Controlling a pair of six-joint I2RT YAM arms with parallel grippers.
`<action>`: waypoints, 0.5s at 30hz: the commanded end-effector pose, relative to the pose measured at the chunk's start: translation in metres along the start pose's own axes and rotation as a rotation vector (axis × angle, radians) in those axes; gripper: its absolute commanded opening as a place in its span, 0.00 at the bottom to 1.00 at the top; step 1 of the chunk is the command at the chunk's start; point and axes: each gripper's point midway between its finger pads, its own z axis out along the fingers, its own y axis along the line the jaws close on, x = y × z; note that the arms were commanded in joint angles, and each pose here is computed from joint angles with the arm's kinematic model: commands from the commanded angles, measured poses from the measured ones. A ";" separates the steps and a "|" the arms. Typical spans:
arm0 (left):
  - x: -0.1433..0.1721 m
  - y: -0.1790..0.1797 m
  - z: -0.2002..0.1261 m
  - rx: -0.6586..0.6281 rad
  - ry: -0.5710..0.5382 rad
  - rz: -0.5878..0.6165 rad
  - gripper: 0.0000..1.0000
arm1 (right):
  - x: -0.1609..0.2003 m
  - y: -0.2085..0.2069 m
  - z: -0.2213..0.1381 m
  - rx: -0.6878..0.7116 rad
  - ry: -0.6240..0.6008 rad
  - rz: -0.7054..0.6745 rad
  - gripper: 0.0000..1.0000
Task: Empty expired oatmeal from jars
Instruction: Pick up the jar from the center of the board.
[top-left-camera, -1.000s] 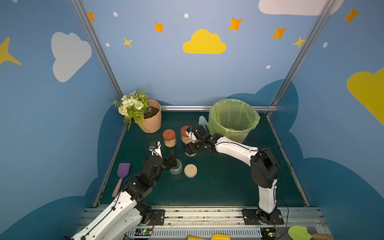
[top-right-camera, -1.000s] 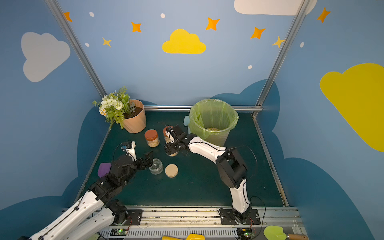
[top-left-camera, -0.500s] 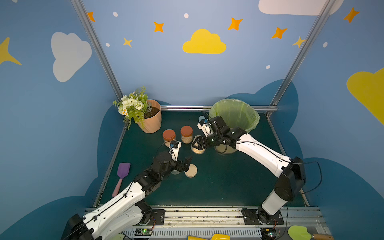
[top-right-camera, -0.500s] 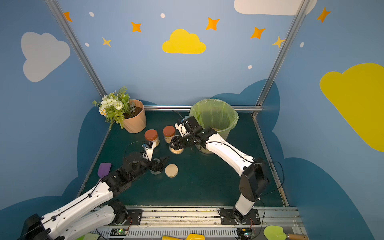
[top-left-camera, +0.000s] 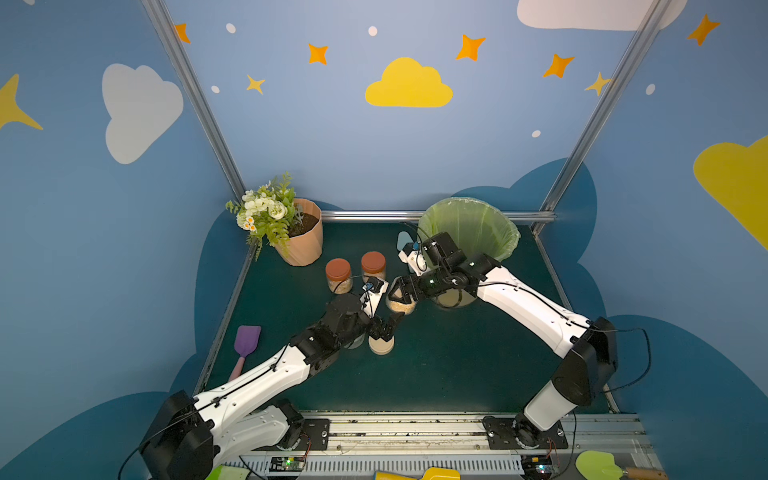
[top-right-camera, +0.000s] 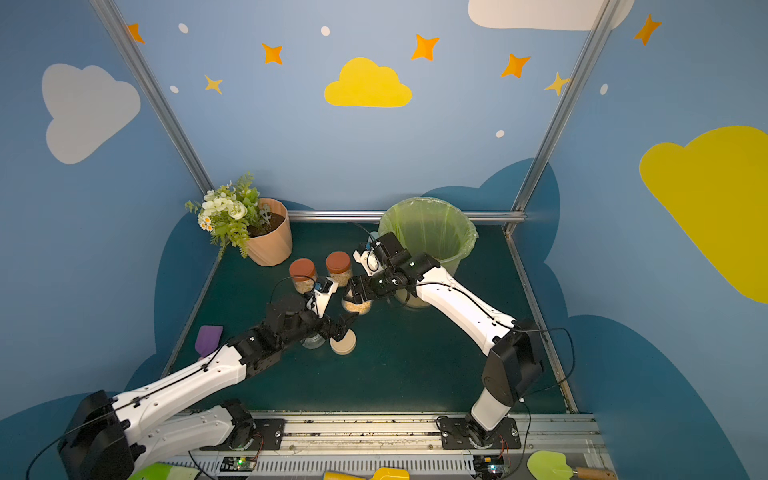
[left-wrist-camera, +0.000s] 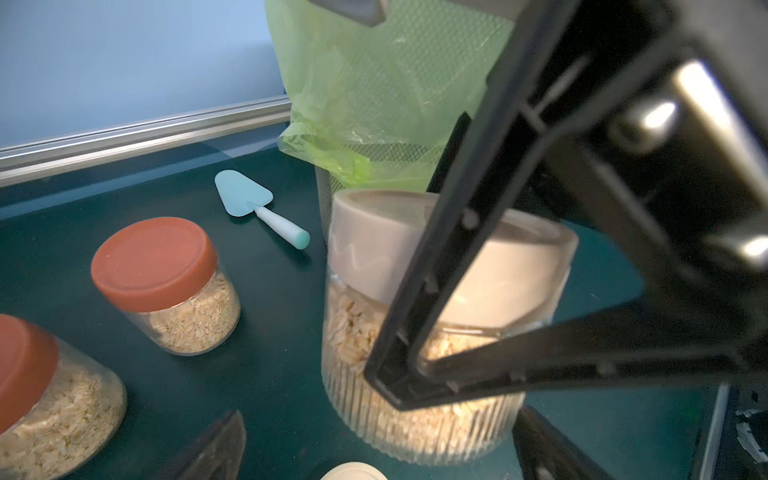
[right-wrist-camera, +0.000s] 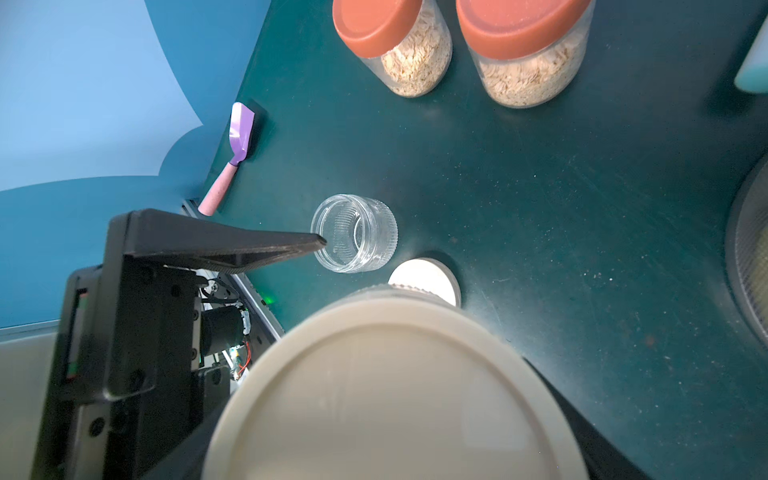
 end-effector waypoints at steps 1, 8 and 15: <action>-0.020 -0.005 0.006 0.019 -0.038 0.033 1.00 | -0.017 0.033 -0.031 -0.096 -0.085 -0.047 0.51; -0.023 -0.010 0.016 0.050 -0.047 0.033 1.00 | -0.019 0.039 -0.034 -0.121 -0.100 -0.044 0.51; -0.022 -0.009 0.018 0.046 -0.058 0.036 1.00 | -0.020 0.047 -0.041 -0.154 -0.118 -0.036 0.51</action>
